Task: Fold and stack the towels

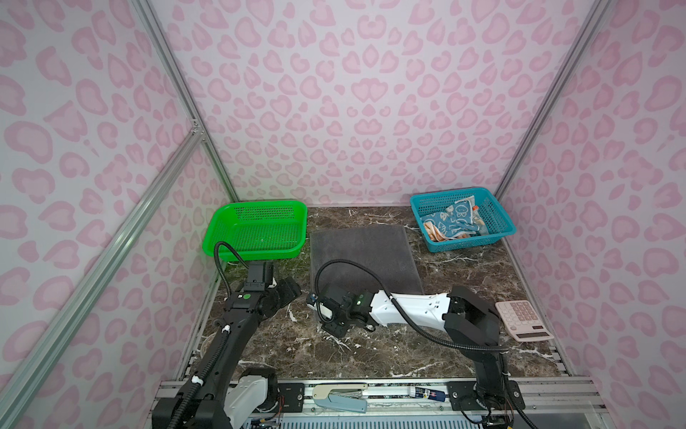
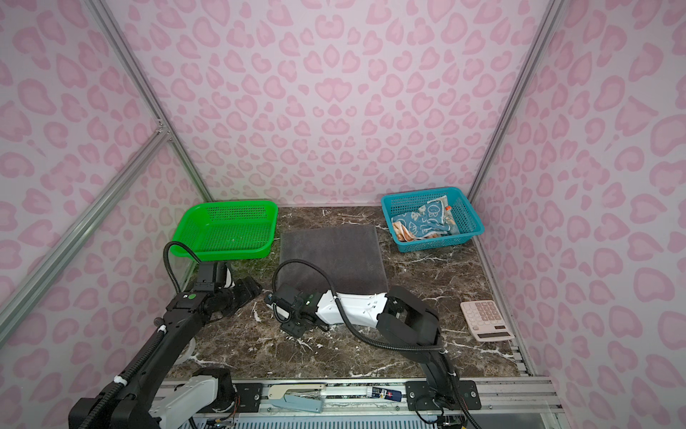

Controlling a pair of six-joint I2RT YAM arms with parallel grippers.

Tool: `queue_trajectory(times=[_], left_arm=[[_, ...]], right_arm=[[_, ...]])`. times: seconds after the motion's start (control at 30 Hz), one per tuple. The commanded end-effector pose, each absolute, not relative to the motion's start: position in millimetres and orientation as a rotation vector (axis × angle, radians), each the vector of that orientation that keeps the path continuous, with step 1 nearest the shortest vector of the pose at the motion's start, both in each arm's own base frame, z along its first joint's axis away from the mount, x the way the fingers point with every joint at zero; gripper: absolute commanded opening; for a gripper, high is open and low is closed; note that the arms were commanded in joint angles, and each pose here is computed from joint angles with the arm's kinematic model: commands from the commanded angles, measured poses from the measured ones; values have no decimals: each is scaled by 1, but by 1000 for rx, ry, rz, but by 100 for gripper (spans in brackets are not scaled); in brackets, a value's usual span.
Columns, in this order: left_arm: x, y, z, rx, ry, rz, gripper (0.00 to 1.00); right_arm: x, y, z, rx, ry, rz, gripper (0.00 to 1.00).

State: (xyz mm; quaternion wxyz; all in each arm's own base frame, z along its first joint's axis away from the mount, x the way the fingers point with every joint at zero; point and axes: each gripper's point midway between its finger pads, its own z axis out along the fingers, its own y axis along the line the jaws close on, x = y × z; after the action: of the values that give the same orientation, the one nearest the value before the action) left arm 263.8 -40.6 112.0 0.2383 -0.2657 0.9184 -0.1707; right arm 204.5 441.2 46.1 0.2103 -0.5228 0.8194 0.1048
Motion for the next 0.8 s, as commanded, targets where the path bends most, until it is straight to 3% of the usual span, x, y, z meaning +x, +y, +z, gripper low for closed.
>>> queue_trajectory(times=[0.0, 0.2, 0.5, 0.57, 0.77], left_arm=[[261, -38, 111, -722, 2514, -463, 82], [261, -35, 110, -723, 2508, -460, 82], [264, -35, 106, -711, 2523, -461, 82], [265, -35, 106, -706, 2527, -461, 82], [270, -35, 111, -675, 2529, -459, 82]], right_arm=[[210, 431, 29, -1476, 2332, 150, 60], [220, 423, 16, -1446, 2377, 27, 41], [219, 429, 19, -1425, 2429, 159, 5], [218, 433, 29, -1392, 2463, 318, 0], [223, 440, 88, -1136, 2466, 1085, 3]])
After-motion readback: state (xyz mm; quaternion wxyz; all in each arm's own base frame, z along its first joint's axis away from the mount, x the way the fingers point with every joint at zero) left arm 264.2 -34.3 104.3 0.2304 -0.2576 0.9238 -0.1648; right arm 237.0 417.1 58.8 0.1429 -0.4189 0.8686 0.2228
